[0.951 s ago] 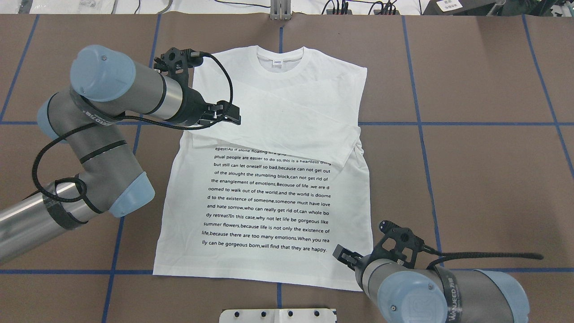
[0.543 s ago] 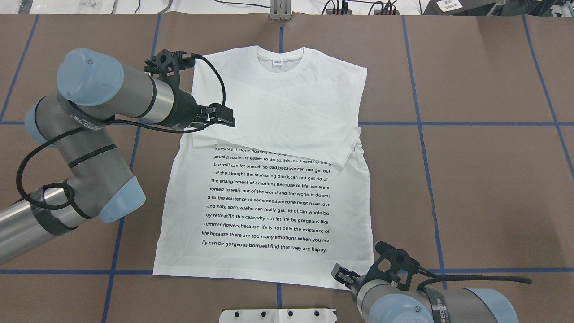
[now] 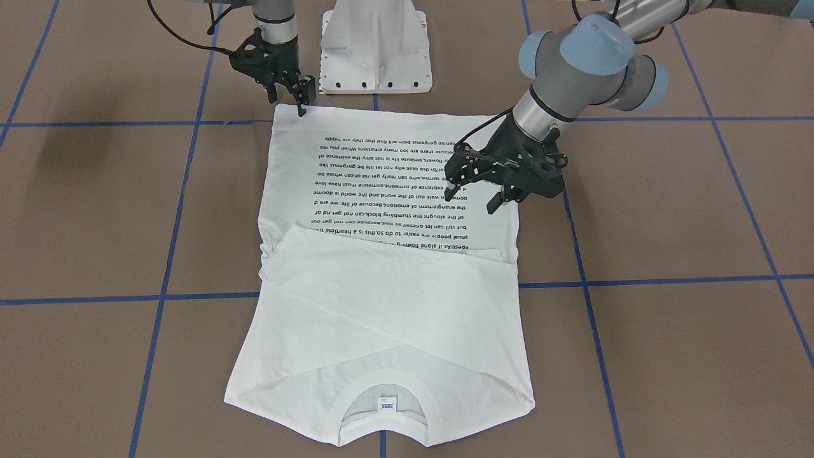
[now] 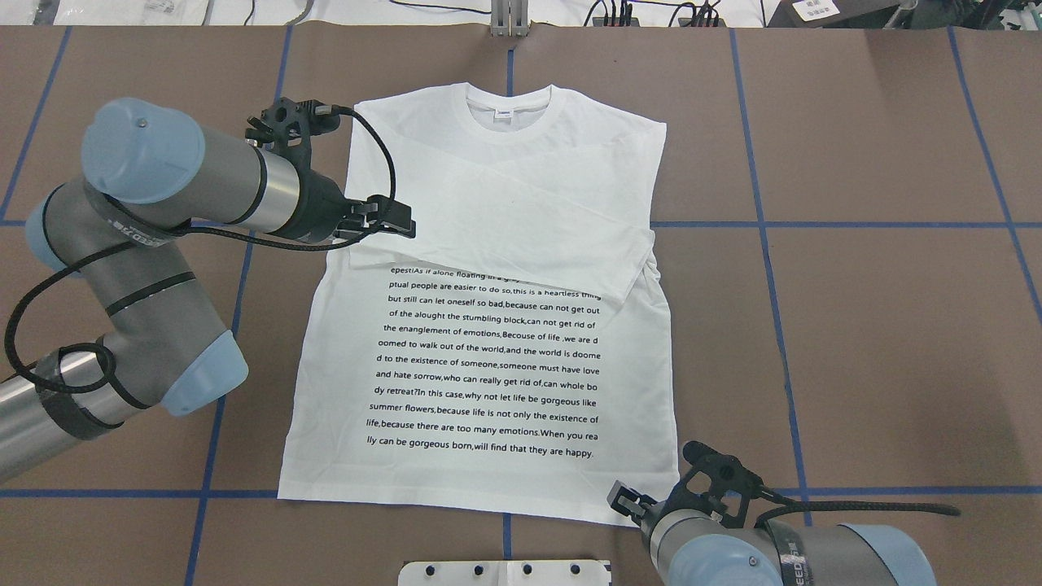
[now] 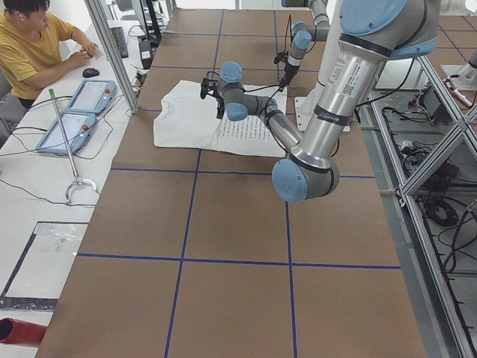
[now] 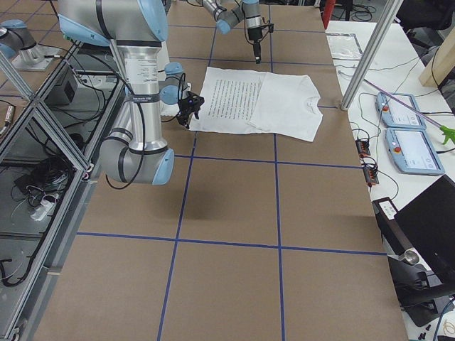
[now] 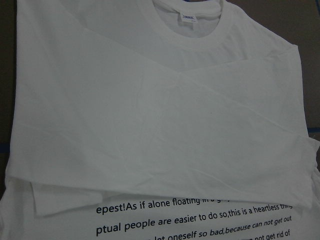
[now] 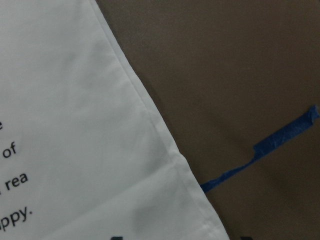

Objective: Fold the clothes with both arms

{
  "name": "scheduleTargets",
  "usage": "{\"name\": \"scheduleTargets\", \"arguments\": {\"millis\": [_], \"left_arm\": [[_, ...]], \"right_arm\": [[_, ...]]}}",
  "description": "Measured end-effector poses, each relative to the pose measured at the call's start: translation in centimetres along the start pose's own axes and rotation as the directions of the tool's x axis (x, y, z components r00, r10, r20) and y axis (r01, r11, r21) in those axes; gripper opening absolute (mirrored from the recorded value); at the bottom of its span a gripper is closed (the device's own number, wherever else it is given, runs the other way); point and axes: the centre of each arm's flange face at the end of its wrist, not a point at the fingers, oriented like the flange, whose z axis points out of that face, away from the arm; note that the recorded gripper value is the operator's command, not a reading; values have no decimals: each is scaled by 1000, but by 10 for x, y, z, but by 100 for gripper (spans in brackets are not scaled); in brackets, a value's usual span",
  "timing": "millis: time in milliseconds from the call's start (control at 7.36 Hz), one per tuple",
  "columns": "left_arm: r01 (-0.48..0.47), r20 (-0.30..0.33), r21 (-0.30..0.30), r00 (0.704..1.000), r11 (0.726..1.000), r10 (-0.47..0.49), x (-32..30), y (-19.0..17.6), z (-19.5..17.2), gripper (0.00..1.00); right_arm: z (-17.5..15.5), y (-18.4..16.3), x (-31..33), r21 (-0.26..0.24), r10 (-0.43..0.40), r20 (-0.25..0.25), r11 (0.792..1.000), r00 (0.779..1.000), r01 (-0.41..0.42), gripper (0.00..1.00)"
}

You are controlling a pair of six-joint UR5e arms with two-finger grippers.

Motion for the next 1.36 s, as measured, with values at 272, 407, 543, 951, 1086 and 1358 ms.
{"name": "scheduleTargets", "arguments": {"millis": [272,407,543,951,1086,1358], "left_arm": [[0,0,1,1000,1000,0,0,0,0,89],[0,0,1,1000,1000,0,-1,0,-1,89],[0,0,1,1000,1000,0,0,0,-1,89],[1,-1,1,1000,1000,-1,0,0,-1,90],[1,0,2,1000,1000,-1,0,0,-1,90],[1,0,3,1000,1000,-1,0,0,-1,90]], "right_arm": [[1,-1,1,1,15,-4,1000,1000,-15,42],[2,-2,2,2,18,-7,1000,1000,-18,34],[3,-2,3,3,23,-10,1000,1000,-23,28],[2,-2,7,11,34,-29,999,999,-33,60],[0,-1,7,20,29,-47,999,998,-28,61],[-7,3,8,21,21,-58,1000,998,-20,61]]}}
